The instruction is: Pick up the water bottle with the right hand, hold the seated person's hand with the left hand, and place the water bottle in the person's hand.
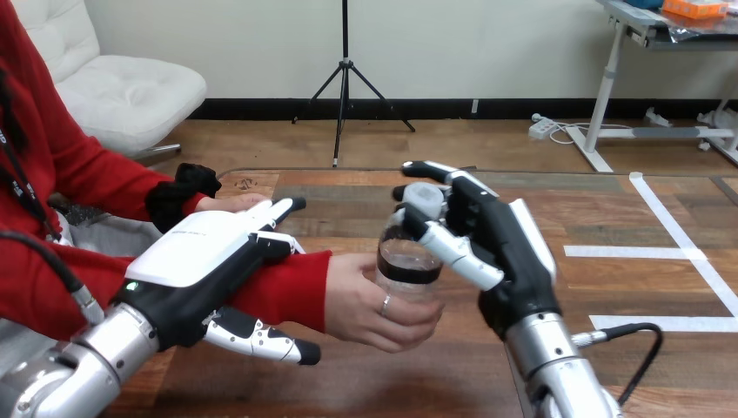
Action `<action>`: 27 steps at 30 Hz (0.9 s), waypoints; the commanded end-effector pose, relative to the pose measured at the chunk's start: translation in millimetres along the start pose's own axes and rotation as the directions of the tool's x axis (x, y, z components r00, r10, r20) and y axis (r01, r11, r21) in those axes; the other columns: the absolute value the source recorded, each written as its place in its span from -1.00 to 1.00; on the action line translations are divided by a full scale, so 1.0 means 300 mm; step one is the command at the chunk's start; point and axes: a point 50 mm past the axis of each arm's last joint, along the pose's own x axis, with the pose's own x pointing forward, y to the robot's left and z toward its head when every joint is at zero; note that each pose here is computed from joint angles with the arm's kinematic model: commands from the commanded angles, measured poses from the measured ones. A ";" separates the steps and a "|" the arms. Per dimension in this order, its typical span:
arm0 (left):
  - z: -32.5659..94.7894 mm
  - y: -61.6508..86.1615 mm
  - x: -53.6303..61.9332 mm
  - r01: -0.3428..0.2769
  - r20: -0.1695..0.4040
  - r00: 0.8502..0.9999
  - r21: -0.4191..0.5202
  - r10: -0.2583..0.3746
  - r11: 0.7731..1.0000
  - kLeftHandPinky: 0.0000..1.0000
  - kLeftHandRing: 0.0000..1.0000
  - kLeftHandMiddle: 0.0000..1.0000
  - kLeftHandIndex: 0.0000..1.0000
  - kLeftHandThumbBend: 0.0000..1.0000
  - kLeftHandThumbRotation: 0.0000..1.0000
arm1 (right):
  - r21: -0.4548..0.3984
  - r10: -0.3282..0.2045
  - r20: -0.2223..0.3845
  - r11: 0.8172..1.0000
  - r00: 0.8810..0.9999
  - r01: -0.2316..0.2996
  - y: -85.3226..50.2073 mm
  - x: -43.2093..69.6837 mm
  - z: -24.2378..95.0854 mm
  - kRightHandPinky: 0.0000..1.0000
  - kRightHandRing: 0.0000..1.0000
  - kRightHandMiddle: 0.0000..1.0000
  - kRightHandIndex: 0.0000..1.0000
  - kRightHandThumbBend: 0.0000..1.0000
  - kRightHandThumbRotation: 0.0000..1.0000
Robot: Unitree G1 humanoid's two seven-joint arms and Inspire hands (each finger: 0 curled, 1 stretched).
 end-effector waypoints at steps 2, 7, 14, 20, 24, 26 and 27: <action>0.017 0.028 0.016 -0.118 0.050 0.991 -0.049 0.120 0.992 0.96 1.00 1.00 1.00 1.00 0.12 | -0.006 0.003 0.100 1.000 0.995 -0.002 -0.024 0.026 0.062 0.34 0.39 0.42 0.53 0.99 0.14; 0.019 0.009 0.017 -0.135 0.057 0.989 -0.060 0.138 0.989 0.99 1.00 1.00 1.00 1.00 0.25 | -0.018 0.002 0.101 1.000 0.995 -0.001 -0.038 0.014 0.054 0.37 0.41 0.44 0.55 1.00 0.19; 0.027 -0.016 0.023 -0.188 0.078 0.978 -0.101 0.196 0.977 1.00 1.00 1.00 1.00 1.00 0.34 | -0.020 0.003 0.100 1.000 0.995 -0.001 -0.053 -0.002 0.046 0.41 0.42 0.45 0.55 1.00 0.21; 0.036 -0.038 0.029 -0.230 0.084 0.966 -0.155 0.245 0.961 1.00 1.00 1.00 1.00 1.00 0.37 | -0.022 0.003 0.103 1.000 0.995 -0.001 -0.064 -0.015 0.041 0.41 0.43 0.46 0.55 1.00 0.22; 0.045 -0.052 0.034 -0.255 0.090 0.957 -0.181 0.274 0.950 1.00 1.00 1.00 1.00 1.00 0.37 | -0.020 0.001 0.103 1.000 0.995 0.001 -0.072 -0.024 0.036 0.41 0.42 0.46 0.54 1.00 0.23; 0.049 -0.057 0.035 -0.263 0.092 0.955 -0.191 0.284 0.946 1.00 1.00 1.00 1.00 1.00 0.38 | -0.015 0.000 0.102 1.000 0.995 0.002 -0.075 -0.028 0.034 0.40 0.42 0.46 0.54 1.00 0.23; 0.051 -0.061 0.036 -0.267 0.095 0.952 -0.198 0.290 0.943 1.00 1.00 1.00 1.00 1.00 0.38 | -0.016 -0.001 0.105 1.000 0.995 0.003 -0.077 -0.031 0.033 0.39 0.42 0.46 0.54 1.00 0.23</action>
